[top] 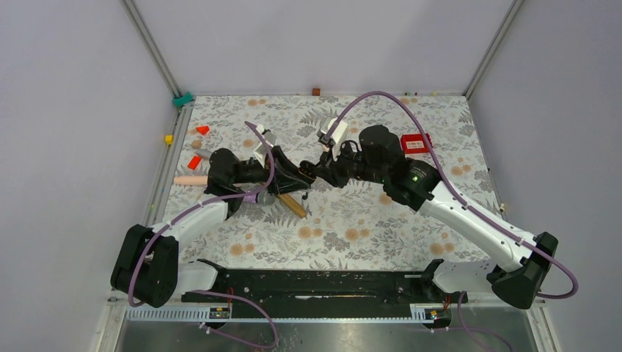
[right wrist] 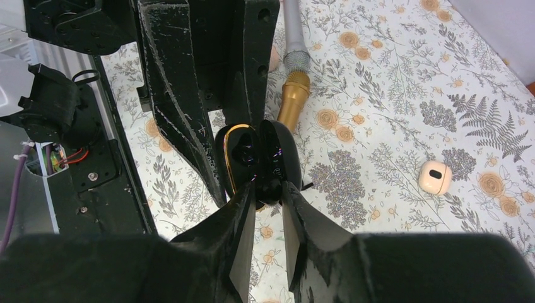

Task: Insert the wireless bluetooth earbuds into the charging case
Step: Place the earbud in the charging case.

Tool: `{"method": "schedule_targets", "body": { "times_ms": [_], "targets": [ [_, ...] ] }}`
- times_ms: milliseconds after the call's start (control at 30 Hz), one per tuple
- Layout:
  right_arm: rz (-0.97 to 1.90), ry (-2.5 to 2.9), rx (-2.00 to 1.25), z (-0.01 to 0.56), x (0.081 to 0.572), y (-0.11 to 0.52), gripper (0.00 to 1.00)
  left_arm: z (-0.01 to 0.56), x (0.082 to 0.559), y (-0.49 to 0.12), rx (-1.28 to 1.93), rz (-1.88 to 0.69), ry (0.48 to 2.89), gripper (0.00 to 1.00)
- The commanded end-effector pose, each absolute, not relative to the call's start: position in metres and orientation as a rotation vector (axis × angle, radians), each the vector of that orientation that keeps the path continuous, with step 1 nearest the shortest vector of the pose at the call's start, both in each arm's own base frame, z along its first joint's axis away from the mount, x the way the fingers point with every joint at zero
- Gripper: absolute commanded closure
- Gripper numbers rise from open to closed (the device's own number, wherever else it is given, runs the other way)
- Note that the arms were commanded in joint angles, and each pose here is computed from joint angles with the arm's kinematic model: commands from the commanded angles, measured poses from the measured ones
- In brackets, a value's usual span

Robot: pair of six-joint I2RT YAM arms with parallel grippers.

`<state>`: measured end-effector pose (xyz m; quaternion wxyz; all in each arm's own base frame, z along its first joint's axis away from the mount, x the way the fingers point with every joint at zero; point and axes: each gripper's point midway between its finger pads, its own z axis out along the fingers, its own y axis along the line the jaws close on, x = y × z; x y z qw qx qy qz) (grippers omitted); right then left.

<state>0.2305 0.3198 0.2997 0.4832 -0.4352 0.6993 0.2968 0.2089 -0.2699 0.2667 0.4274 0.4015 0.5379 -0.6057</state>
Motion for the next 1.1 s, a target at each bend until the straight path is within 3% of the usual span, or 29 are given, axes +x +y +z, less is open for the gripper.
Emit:
{"method": "schedule_targets", "body": {
  "times_ms": [0, 200, 400, 733, 967, 1067],
  "targets": [
    [0.655, 1.738, -1.037, 0.295, 0.240, 0.314, 0.71, 0.295, 0.188, -0.265, 1.128, -1.454, 1.145, 1.00],
    [0.694, 1.738, -1.037, 0.298, 0.235, 0.315, 0.70, 0.295, 0.187, -0.265, 1.139, -1.448, 1.136, 1.00],
    [0.720, 1.733, -1.025, 0.307, 0.231, 0.312, 0.61, 0.295, 0.186, -0.265, 1.147, -1.445, 1.131, 1.00],
    [0.833, 1.710, -1.024, 0.324, 0.218, 0.310, 0.54, 0.294, 0.185, -0.265, 1.155, -1.447, 1.128, 1.00],
    [0.927, 1.666, -1.028, 0.348, 0.205, 0.299, 0.38, 0.294, 0.184, -0.265, 1.160, -1.449, 1.126, 1.00],
    [0.968, 1.658, -1.017, 0.353, 0.203, 0.296, 0.36, 0.294, 0.184, -0.266, 1.161, -1.451, 1.125, 1.00]
  ]
}}
